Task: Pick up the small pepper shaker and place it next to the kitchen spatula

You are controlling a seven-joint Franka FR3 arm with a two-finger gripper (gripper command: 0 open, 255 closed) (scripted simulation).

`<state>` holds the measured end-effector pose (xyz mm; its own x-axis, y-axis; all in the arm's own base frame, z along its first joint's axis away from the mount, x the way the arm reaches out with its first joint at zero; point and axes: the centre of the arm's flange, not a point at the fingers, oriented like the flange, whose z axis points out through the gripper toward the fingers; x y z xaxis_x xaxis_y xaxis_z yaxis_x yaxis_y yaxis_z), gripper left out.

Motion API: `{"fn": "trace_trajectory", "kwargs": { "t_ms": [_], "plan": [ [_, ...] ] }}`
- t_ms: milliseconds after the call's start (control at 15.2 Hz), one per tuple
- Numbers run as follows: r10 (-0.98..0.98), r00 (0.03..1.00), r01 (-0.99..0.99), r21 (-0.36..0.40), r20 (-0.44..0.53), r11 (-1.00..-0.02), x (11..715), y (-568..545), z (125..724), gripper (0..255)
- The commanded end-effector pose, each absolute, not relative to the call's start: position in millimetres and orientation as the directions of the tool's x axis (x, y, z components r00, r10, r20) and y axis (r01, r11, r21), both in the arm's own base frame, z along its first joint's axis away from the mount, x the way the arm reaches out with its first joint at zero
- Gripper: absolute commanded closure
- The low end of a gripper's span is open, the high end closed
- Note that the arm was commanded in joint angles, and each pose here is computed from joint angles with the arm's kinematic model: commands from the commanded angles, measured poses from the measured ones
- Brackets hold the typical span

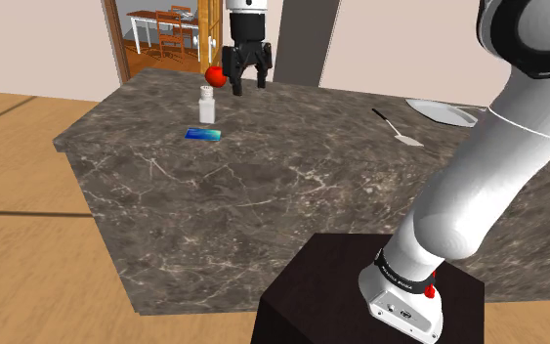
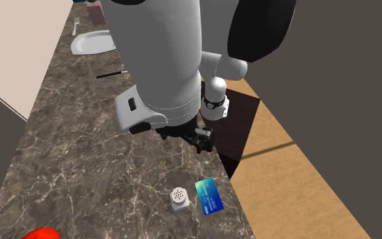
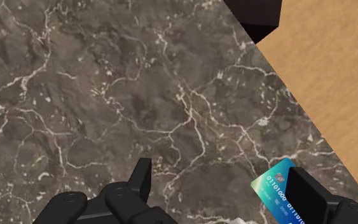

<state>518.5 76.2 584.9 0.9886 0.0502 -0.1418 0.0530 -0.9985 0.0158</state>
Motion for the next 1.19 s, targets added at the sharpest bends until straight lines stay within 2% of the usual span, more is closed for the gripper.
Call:
{"fn": "trace_trajectory", "kwargs": {
  "t_ms": [0, 528, 1122],
  "plan": [
    [0.055, 0.988, 0.057, 0.012, -0.142, -0.998, 544.6, 85.1, 587.1, 0],
    [0.072, 0.987, 0.072, 0.000, -0.142, -0.997, 635.6, 122.1, 593.1, 0],
    [0.072, 0.987, 0.072, 0.000, -0.142, -0.997, 629.9, 121.7, 553.5, 0]
  ]
}}
